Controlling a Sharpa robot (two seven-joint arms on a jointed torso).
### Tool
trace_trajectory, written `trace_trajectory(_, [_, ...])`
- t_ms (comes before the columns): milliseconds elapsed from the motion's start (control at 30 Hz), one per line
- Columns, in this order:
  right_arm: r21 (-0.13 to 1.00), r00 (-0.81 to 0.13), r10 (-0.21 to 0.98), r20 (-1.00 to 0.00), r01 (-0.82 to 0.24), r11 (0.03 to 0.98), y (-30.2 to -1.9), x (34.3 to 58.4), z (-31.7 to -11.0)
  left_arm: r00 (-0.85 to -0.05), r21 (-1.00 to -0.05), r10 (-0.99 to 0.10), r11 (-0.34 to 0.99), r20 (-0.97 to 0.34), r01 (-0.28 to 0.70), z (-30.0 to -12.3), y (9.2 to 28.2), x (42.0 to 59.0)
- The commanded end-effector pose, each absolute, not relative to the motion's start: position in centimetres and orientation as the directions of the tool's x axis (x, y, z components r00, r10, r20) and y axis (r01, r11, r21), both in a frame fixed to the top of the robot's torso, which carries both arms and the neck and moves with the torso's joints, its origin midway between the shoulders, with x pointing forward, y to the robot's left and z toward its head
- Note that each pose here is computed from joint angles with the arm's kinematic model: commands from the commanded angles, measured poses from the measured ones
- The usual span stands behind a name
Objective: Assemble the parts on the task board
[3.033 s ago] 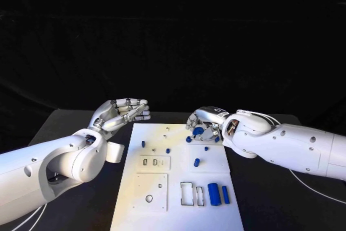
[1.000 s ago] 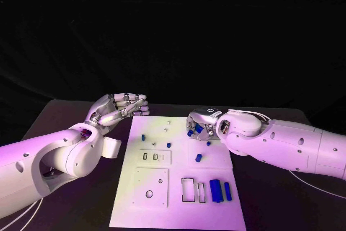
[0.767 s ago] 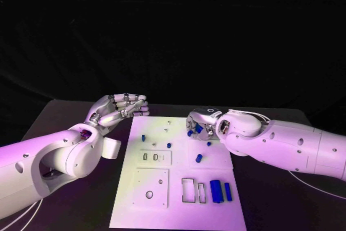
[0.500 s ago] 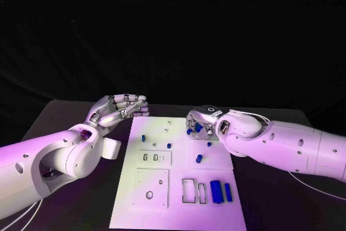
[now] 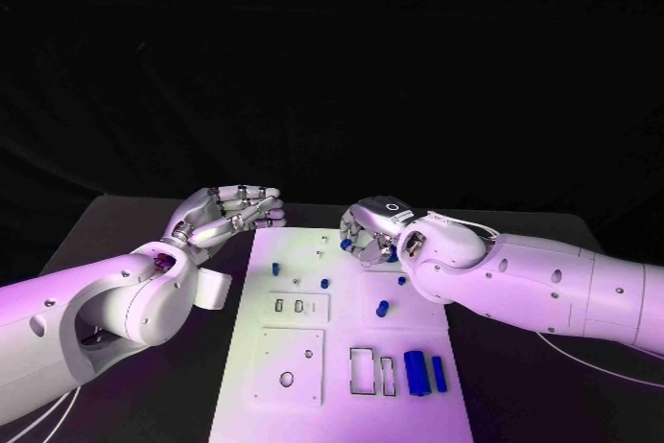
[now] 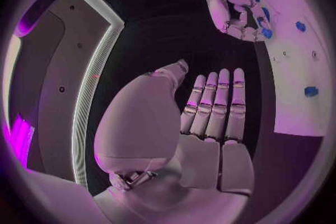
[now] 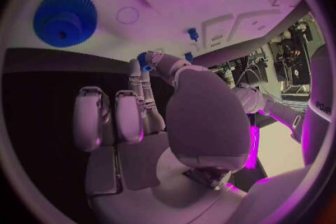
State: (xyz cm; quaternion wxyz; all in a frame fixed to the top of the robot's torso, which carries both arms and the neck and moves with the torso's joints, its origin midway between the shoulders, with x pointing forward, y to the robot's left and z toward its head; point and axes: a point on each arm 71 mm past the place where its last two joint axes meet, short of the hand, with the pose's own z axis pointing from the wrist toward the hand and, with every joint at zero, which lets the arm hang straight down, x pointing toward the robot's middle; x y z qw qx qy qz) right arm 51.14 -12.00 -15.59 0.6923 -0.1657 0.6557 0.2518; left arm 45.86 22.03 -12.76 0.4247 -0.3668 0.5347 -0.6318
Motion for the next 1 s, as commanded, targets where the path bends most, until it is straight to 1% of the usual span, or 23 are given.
trace_trajectory(33, [0.103,0.068,0.167,-0.984,-0.547,0.831,-11.5,51.6,-15.1,-0.389,-0.986,-0.921,-0.074,0.011,0.148,-12.6,21.8,45.8])
trace_trajectory(367, [0.098,0.083,0.170,-0.982,-0.549,0.830,-9.8,52.5,-15.1,-0.396,-0.986,-0.918,-0.078,0.013,0.148,-12.6,21.5,45.8])
trace_trajectory(667, [0.096,0.083,0.169,-0.982,-0.549,0.830,-9.3,53.0,-15.2,-0.398,-0.986,-0.917,-0.079,0.013,0.149,-12.5,21.5,45.8])
trace_trajectory(1000, [0.094,0.061,0.153,-0.986,-0.554,0.827,-8.9,53.2,-15.5,-0.400,-0.985,-0.916,-0.079,0.012,0.151,-12.4,21.4,45.9])
